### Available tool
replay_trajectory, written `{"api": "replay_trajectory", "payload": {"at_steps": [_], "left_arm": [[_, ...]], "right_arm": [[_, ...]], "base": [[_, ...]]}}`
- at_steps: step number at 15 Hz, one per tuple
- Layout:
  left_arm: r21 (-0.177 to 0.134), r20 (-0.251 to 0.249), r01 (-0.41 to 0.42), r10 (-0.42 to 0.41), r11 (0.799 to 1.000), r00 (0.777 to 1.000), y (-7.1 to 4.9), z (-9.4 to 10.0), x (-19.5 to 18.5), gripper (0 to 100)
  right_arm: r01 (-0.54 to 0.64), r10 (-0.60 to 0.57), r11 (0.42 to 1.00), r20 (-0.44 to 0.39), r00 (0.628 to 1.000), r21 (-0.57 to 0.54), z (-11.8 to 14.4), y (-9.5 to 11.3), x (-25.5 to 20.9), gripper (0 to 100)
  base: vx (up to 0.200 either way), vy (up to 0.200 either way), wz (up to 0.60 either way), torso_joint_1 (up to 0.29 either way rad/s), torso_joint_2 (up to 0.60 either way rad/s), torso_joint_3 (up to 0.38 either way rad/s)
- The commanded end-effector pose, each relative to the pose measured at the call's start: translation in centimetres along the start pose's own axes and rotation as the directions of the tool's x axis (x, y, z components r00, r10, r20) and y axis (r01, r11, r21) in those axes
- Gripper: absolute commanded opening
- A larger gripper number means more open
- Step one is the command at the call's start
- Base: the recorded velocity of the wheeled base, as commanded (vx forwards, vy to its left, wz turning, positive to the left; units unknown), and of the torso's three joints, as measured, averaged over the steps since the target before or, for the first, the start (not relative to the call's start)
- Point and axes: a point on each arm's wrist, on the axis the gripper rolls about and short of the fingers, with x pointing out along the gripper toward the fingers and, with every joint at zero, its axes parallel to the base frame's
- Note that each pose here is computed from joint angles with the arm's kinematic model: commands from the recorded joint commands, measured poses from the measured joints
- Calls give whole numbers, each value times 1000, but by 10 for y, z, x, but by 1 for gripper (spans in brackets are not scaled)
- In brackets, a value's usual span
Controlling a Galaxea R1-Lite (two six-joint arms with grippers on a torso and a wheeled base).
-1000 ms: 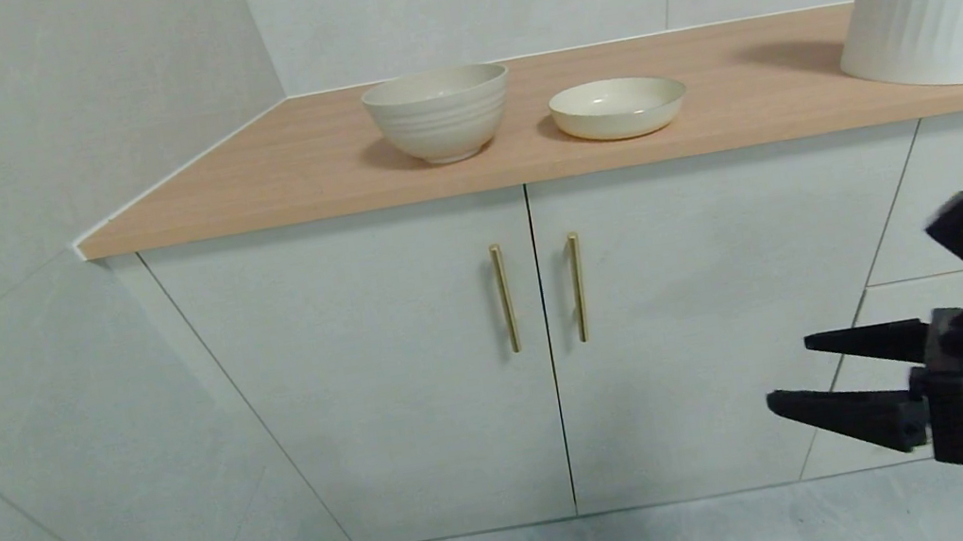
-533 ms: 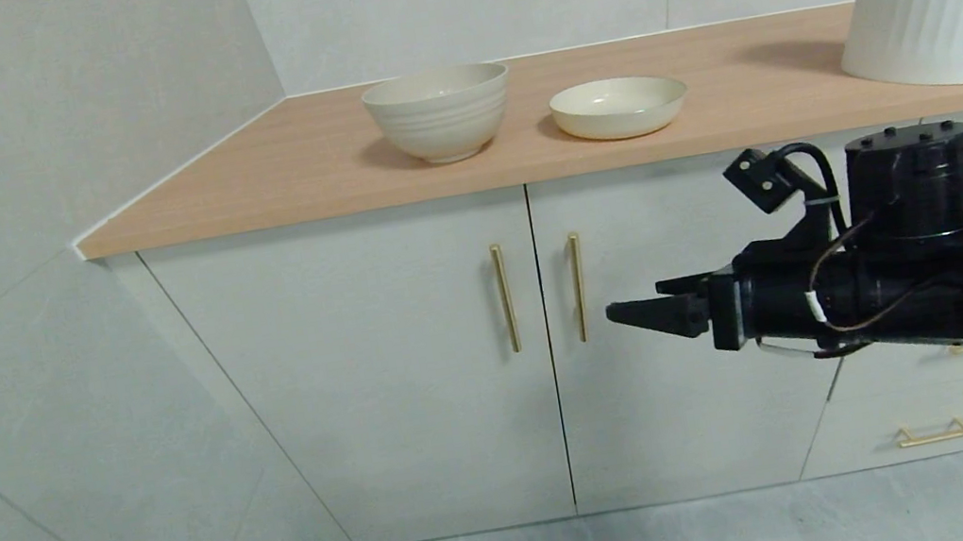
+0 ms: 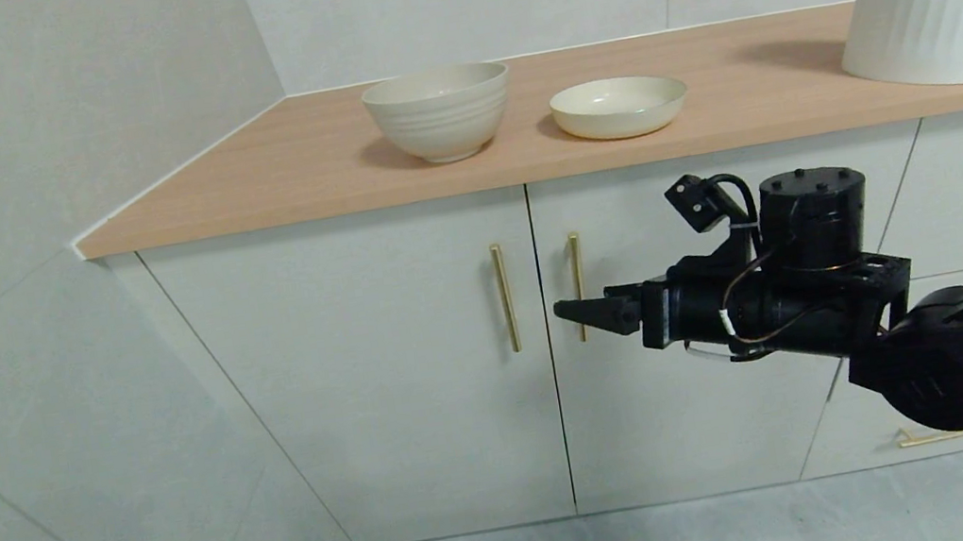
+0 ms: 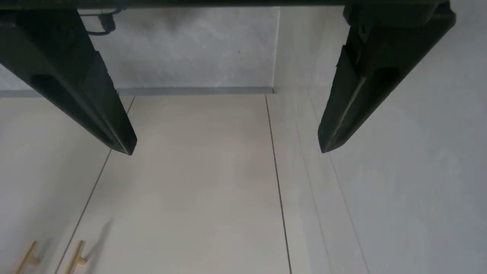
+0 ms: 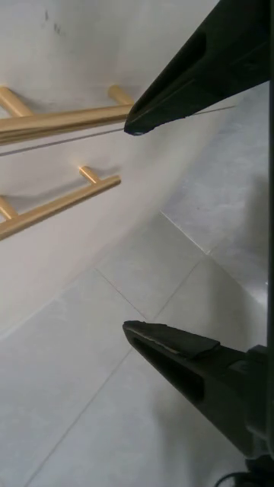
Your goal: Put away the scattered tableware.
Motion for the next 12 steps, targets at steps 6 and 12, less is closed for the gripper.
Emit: {"api": "replay_trajectory", "payload": {"at_steps": [6, 12], "left_arm": [[0, -1, 0, 0, 1000, 1000, 0, 0, 0, 100], [0, -1, 0, 0, 1000, 1000, 0, 0, 0, 100]], "right_arm": [[-1, 1, 1000, 37, 999, -7, -15, -23, 30, 100], [25, -23, 1000, 86, 996, -14, -12, -31, 34, 100]], "base": [[0, 0, 0, 0, 0, 0], [0, 0, 0, 0, 0, 0]]}}
